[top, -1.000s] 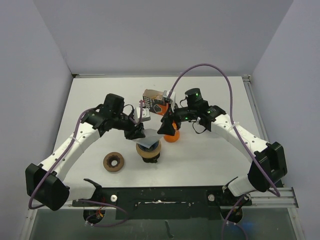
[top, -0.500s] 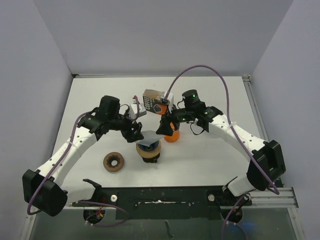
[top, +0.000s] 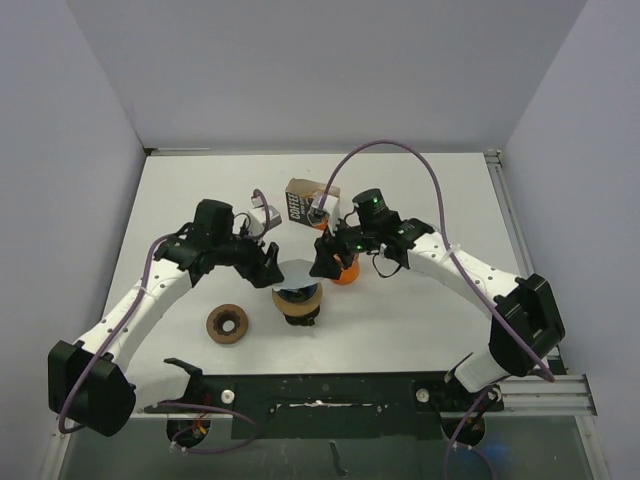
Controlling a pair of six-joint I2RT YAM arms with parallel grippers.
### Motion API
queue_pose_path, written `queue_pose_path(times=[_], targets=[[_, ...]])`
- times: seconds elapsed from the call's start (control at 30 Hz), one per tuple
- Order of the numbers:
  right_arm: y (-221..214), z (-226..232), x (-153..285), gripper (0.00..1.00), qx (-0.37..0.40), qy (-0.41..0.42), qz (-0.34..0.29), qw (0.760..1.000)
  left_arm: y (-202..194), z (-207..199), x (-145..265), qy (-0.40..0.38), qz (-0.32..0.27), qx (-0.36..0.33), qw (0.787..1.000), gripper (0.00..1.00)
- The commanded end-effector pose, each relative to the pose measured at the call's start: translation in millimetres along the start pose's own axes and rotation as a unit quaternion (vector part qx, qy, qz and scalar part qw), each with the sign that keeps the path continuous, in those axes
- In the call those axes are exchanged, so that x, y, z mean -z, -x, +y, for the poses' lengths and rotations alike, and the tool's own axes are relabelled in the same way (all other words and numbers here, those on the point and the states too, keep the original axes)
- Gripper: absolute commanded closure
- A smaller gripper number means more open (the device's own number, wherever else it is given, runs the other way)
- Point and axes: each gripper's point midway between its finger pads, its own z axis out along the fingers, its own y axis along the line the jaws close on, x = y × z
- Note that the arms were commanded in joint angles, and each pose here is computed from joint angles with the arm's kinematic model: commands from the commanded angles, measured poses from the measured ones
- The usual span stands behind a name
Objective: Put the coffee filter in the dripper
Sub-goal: Place the coffee filter in the coffee dripper.
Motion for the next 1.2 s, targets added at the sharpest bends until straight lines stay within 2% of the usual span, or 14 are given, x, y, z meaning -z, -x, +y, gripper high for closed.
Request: queue_pose_path(times=[0.0,0.63,1.17], targets=[[7,-1,-3,0.4,0.028,-0.011,-0.011,0.999,18,-4,7,-0.003,-0.043,-0.002,0.999,0.33],[6,1,-7,0.4,0.036,-0.005,-0.007,0.999,12,-5,4,-0.014,-0.049,-0.005,0.999,0.33],[11,-1,-8,0.4,0.047,-0.001,-0.005,0.999,7,-5,3,-0.013,-0.047,-0.007,0.999,0.4]])
